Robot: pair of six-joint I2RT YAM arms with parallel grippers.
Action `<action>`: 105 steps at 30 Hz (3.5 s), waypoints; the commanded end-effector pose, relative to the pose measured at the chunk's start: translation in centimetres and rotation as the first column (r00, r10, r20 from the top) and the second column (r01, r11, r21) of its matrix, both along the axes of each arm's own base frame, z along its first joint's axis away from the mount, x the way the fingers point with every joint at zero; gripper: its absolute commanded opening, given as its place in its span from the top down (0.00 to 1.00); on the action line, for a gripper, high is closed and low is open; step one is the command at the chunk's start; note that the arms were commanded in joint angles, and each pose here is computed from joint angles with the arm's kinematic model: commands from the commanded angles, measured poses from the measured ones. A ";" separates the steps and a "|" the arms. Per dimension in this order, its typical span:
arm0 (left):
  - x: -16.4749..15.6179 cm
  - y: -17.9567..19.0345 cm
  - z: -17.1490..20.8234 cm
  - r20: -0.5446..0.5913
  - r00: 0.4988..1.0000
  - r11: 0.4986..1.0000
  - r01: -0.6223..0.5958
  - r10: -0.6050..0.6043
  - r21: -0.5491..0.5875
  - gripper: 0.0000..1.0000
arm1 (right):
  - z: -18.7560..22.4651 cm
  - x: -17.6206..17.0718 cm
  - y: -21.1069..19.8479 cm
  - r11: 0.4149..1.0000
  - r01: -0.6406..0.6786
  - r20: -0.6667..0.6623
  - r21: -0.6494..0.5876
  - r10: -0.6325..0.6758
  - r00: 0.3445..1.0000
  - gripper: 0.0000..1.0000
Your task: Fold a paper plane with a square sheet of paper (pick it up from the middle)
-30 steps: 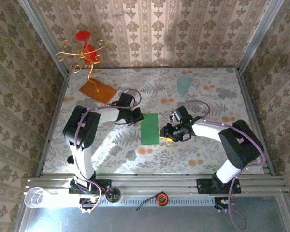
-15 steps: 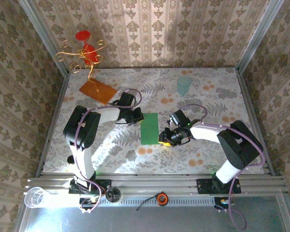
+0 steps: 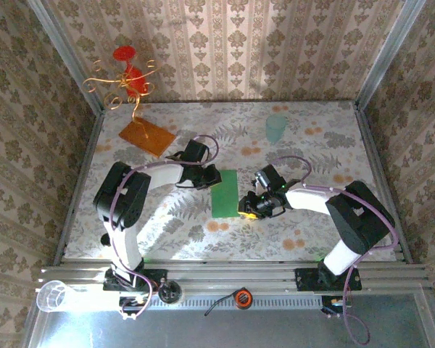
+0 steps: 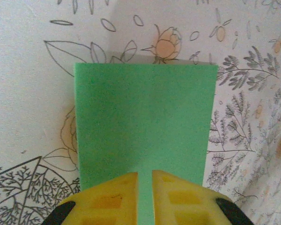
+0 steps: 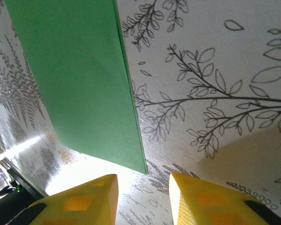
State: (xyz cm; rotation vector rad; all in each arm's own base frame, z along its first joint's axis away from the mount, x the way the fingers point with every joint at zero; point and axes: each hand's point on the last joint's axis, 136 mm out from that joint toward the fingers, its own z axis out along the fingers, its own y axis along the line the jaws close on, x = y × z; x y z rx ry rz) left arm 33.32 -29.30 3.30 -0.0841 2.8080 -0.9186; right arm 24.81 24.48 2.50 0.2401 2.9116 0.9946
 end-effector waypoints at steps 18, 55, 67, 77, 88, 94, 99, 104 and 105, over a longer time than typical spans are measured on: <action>-1.8 4.6 -6.5 -0.162 0.976 0.974 -0.113 0.146 0.197 0.90 | 0.3 0.0 1.7 0.998 -0.036 -0.004 0.047 0.037 0.999 0.71; -2.5 4.7 -7.9 -0.205 0.969 0.975 -0.100 0.141 0.197 0.91 | 1.4 0.6 3.1 0.996 -0.075 0.060 0.056 0.072 0.996 0.73; -2.5 4.6 -8.1 -0.209 0.968 0.976 -0.095 0.136 0.196 0.91 | 1.9 0.5 3.0 0.995 -0.069 0.077 0.074 0.063 0.995 0.75; -2.6 4.6 -8.2 -0.211 0.968 0.977 -0.092 0.133 0.194 0.91 | 2.7 1.5 3.9 0.987 -0.058 0.123 0.148 0.040 0.992 0.69; -2.5 4.5 -8.1 -0.211 0.969 0.978 -0.090 0.130 0.189 0.91 | 2.6 2.3 3.8 0.982 -0.018 0.142 0.187 -0.009 0.990 0.57; -2.4 4.5 -8.2 -0.210 0.969 0.978 -0.092 0.131 0.188 0.91 | 3.5 2.8 3.9 0.961 0.007 0.166 0.277 -0.055 0.985 0.48; -2.4 4.5 -8.1 -0.212 0.968 0.978 -0.091 0.131 0.188 0.92 | 4.3 3.1 4.3 0.929 0.018 0.174 0.369 -0.088 0.981 0.44; -2.5 4.6 -8.2 -0.213 0.968 0.978 -0.092 0.132 0.189 0.92 | 4.7 3.4 4.2 0.902 0.036 0.179 0.431 -0.125 0.976 0.40; -2.4 4.6 -8.2 -0.214 0.968 0.978 -0.093 0.133 0.188 0.92 | 4.7 3.3 4.3 0.897 0.038 0.177 0.440 -0.128 0.976 0.40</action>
